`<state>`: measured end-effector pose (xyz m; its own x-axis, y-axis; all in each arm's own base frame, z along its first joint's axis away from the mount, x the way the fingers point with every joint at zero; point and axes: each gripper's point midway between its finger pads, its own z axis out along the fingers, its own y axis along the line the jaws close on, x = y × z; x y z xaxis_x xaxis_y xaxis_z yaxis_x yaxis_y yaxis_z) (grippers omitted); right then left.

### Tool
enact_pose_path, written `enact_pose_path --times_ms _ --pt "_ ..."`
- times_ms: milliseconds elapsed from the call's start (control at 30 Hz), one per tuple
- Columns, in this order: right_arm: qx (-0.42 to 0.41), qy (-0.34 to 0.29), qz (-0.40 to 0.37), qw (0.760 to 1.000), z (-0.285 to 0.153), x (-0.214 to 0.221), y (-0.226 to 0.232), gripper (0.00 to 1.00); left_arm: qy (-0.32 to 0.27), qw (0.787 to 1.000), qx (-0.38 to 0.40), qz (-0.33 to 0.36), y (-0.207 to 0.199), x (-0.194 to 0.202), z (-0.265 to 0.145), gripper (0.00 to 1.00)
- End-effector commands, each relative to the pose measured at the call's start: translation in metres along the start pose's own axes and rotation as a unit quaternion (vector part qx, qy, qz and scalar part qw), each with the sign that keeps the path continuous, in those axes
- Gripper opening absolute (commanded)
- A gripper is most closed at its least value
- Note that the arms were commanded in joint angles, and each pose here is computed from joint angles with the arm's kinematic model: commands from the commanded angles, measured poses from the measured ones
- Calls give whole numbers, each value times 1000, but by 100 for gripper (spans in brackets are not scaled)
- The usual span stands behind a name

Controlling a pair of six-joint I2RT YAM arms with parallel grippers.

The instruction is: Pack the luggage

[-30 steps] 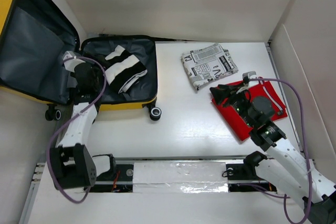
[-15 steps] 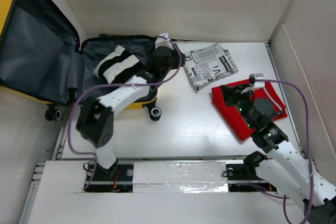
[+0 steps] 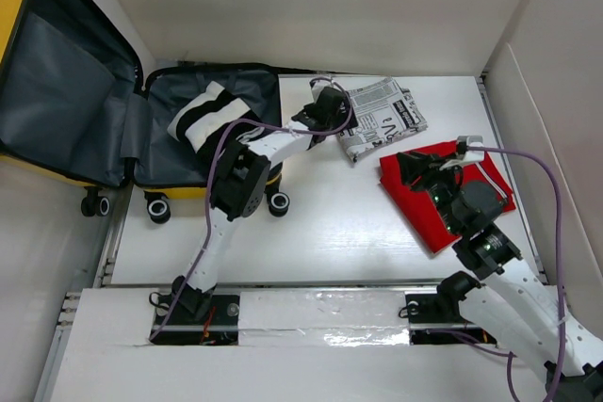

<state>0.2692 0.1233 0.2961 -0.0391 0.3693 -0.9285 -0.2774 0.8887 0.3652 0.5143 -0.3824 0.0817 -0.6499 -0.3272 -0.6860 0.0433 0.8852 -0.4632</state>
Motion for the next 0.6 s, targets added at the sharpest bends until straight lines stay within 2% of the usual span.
enact_pose_path --times_ms 0,333,400,467,567 --pt "-2 -16 4 1000 1 -9 2 45 -8 1000 -8 -24 -10 -6 0 79" --pt "-18 -17 7 1000 0 -9 8 45 55 995 12 -76 -10 45 44 70" --pt "-19 -17 8 1000 -1 -9 7 45 46 995 12 -91 -13 41 45 67" --pt "-22 -22 9 999 -3 -12 9 45 49 991 43 -117 -18 38 48 61" --pt "-22 -23 10 999 -3 -11 8 44 46 982 87 -164 -22 31 51 39"
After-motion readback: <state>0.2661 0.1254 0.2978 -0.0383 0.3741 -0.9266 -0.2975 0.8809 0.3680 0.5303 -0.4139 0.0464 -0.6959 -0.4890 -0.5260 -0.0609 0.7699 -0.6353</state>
